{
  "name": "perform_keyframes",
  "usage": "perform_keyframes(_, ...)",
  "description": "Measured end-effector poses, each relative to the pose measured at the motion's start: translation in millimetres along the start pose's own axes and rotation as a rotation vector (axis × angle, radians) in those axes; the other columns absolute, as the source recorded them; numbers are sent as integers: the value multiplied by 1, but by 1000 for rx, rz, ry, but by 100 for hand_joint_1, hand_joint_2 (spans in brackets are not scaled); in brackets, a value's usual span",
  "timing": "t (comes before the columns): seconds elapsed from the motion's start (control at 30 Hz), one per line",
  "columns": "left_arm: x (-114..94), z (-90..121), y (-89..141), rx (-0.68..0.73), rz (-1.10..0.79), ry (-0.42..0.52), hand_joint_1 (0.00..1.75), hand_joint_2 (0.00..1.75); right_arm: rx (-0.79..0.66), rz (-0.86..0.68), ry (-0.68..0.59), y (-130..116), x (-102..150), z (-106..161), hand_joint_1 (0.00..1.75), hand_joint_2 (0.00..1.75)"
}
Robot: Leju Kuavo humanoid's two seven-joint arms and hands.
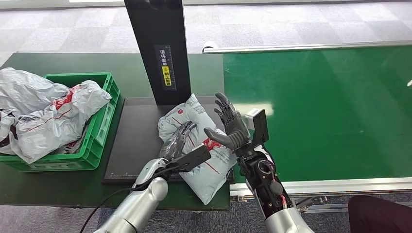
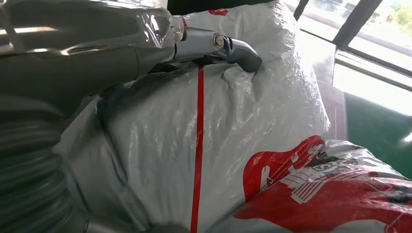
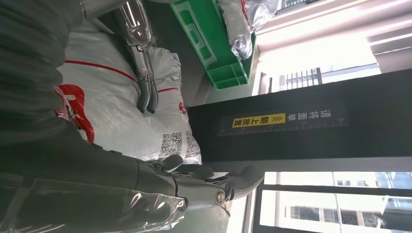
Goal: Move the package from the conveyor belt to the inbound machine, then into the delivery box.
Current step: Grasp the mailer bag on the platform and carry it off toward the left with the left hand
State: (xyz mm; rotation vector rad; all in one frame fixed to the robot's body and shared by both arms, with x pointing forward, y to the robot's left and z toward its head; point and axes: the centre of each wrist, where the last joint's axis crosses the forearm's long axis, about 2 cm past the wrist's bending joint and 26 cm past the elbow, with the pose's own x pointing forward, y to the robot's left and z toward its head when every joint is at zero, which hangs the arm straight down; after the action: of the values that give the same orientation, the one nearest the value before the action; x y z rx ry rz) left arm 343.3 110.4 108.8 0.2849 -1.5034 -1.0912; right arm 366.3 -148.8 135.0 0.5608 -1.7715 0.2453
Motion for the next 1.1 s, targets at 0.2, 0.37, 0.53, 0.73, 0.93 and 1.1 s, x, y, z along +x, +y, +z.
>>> perform_keyframes(0.2,1,-2,-1,-26,3,-16,99,175,-11,-5,-3,-1,0,2,0,175)
perform_keyframes(0.37,1,-2,-2,-13,27,-42,172,175,-23,-6,-4,-3,-1,7,0,175)
perform_keyframes(0.53,0,-2,0,7,37,-58,174,175,-29,-4,-1,-5,-2,11,0,175)
perform_keyframes(0.73,1,-2,1,13,41,-66,174,175,-30,-5,0,-7,-2,12,0,175)
perform_keyframes(0.93,0,-2,1,49,54,-79,175,175,-25,-26,2,-7,-2,12,0,175)
perform_keyframes(1.1,-7,5,4,269,132,-79,175,175,-33,-27,4,-8,-3,15,0,175)
